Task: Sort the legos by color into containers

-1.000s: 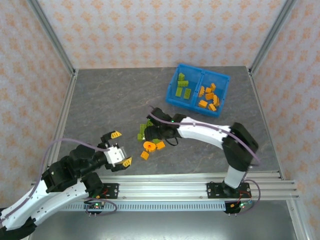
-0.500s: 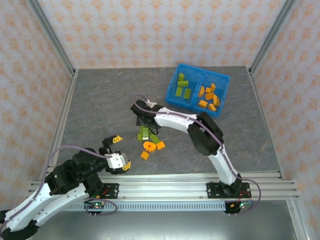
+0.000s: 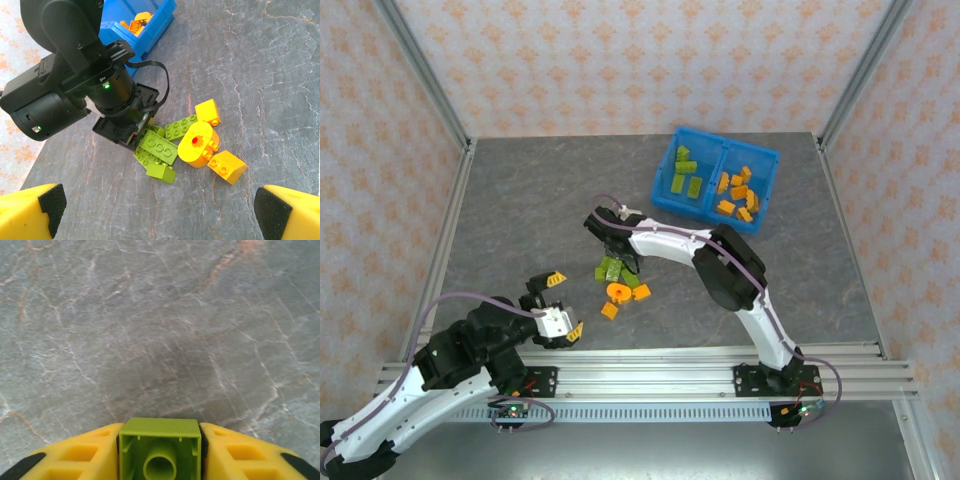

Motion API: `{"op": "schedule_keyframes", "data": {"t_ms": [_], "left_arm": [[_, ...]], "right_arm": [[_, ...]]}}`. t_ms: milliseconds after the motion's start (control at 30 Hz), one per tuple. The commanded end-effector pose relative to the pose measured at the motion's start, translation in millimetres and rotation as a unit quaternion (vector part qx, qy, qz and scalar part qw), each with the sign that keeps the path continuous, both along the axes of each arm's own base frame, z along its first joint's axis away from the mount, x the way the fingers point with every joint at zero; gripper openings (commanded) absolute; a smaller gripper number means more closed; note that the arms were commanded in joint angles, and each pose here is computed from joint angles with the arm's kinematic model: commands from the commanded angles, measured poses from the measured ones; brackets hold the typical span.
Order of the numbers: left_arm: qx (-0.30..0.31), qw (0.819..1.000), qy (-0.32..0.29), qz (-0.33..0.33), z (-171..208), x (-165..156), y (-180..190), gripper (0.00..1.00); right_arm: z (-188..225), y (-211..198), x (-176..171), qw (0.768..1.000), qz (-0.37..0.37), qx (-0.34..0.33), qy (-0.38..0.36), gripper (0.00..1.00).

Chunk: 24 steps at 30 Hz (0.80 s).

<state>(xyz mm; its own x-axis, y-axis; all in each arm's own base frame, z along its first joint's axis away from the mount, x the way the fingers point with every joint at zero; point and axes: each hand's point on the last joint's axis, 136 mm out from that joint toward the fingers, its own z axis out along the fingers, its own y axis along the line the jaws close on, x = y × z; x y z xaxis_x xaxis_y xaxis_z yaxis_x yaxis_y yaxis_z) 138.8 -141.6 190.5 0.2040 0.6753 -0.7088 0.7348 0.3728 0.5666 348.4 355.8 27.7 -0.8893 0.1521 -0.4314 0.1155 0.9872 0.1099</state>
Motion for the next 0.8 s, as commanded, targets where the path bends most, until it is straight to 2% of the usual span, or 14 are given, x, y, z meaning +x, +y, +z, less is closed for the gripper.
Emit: {"op": "schedule_keyframes", "data": {"t_ms": [0, 300, 400, 500, 633, 767], "left_arm": [[-0.012, 1.0, -0.014, -0.006, 4, 1, -4, 1.0], [-0.027, 0.999, -0.01, -0.018, 7, -1, -10, 1.0], [-0.04, 0.999, -0.007, -0.036, 10, -4, -17, 1.0], [-0.05, 0.998, -0.011, -0.044, 14, -3, -22, 1.0], [-0.083, 0.996, -0.003, -0.033, 24, 4, -28, 1.0], [-0.093, 0.996, 0.01, -0.013, 24, 14, -27, 1.0]], "right_arm": [[20, -15, 4, 1.0, -0.017, -0.007, -0.023, 0.35], [63, -44, 19, 0.996, -0.03, 0.001, -0.081, 0.29], [93, -58, 26, 0.992, -0.025, -0.002, -0.122, 0.29], [124, -74, 36, 0.984, -0.014, -0.033, -0.174, 0.29], [160, -105, 69, 0.97, -0.022, -0.085, -0.227, 0.28], [173, -134, 119, 0.961, -0.043, -0.105, -0.253, 0.28]]}}
